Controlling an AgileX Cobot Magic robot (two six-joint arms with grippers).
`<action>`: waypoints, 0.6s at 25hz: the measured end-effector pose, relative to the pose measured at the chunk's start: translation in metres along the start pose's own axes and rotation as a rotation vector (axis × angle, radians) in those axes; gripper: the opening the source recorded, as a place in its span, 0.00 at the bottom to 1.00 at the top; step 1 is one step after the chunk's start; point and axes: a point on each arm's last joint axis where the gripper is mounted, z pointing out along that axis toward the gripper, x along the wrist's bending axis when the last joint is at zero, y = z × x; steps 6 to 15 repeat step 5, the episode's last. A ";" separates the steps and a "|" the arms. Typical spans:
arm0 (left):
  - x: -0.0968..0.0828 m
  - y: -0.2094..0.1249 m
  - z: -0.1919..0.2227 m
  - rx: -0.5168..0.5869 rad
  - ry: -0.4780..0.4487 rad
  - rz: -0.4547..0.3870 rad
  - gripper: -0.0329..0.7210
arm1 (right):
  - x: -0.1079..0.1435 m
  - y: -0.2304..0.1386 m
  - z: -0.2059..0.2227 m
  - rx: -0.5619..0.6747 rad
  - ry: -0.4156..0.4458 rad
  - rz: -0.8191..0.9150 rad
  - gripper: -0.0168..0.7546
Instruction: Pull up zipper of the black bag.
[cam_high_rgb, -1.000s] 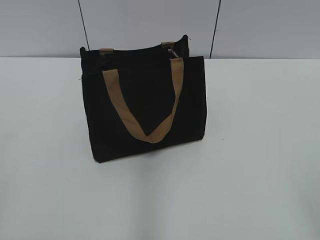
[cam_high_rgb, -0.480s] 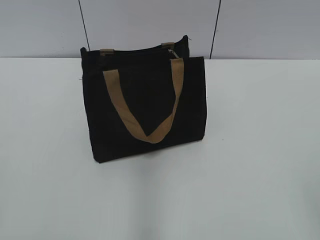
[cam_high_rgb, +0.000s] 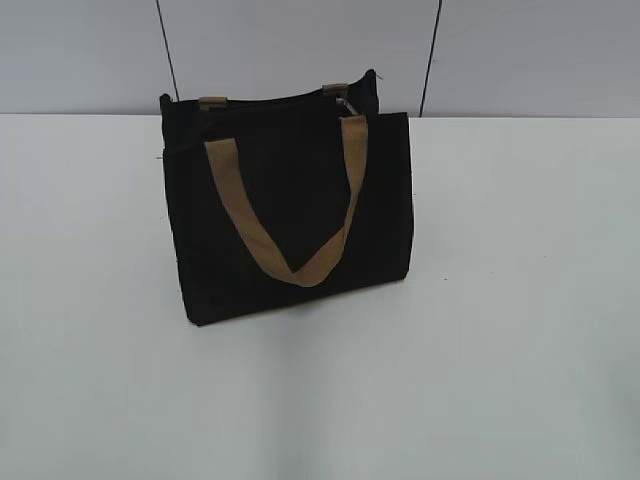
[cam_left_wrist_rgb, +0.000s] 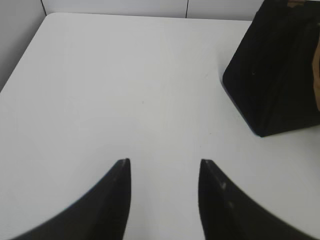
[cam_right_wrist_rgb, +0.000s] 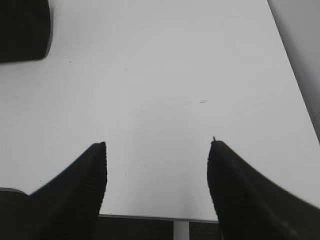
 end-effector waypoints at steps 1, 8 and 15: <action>0.000 0.000 0.000 0.000 0.006 -0.003 0.48 | 0.000 0.000 0.000 0.000 0.000 0.000 0.65; 0.000 0.000 0.000 -0.001 0.014 -0.007 0.44 | 0.000 0.000 0.000 0.000 0.000 0.000 0.65; 0.000 0.000 0.000 -0.001 0.014 -0.007 0.44 | 0.000 0.000 0.000 0.000 0.000 0.000 0.65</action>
